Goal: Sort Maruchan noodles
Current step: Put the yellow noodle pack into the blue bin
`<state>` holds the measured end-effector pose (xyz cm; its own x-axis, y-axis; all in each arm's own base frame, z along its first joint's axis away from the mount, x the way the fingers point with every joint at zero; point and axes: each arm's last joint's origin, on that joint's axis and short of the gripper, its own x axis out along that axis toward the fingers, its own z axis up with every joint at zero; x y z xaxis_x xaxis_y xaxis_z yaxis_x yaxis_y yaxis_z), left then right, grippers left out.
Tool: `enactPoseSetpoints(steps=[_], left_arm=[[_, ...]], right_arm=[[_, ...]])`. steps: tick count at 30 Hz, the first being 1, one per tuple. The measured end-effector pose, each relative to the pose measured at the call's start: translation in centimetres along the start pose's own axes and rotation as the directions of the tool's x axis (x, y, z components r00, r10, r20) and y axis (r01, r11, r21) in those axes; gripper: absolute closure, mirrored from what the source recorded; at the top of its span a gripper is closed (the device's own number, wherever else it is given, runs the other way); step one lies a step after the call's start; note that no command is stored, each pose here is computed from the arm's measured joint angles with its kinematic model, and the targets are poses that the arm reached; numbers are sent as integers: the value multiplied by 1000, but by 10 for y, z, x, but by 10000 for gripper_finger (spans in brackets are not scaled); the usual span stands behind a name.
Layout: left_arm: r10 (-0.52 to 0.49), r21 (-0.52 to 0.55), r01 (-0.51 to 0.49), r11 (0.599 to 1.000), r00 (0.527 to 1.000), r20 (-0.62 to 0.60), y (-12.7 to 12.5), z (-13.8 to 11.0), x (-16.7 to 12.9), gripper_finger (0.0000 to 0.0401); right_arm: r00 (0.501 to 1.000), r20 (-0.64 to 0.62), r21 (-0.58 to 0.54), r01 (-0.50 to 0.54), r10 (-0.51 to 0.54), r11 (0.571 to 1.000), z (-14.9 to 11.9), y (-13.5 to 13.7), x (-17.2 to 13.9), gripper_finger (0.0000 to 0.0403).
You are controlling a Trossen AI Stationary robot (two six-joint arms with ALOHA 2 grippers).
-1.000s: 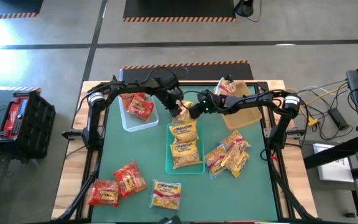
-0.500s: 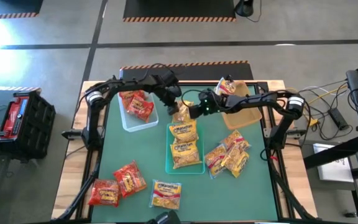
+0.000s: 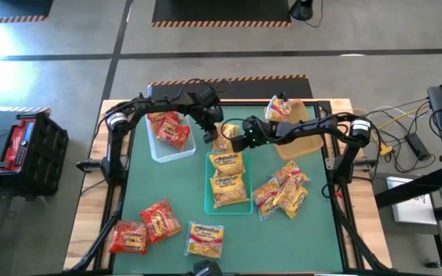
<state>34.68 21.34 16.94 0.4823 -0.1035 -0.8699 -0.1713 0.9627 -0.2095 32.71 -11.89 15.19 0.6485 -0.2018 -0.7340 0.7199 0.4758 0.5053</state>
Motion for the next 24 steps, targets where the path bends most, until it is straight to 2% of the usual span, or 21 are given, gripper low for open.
enactPoseSetpoints(steps=[10,15,19,24], left_arm=[[-9,-21,9,1000,1000,-18,-4,-1,1,361],[-49,-14,49,999,999,-24,-12,0,4,361],[-97,-4,97,995,995,-16,-21,2,6,361],[-96,-27,96,995,995,0,-22,5,7,361]], right_arm=[[990,81,-42,119,-115,992,-1,-10,13,271],[979,167,-74,133,-119,988,7,-12,18,271],[968,241,-86,95,-72,992,17,-13,21,271],[968,241,-74,90,-70,993,21,-16,20,271]])
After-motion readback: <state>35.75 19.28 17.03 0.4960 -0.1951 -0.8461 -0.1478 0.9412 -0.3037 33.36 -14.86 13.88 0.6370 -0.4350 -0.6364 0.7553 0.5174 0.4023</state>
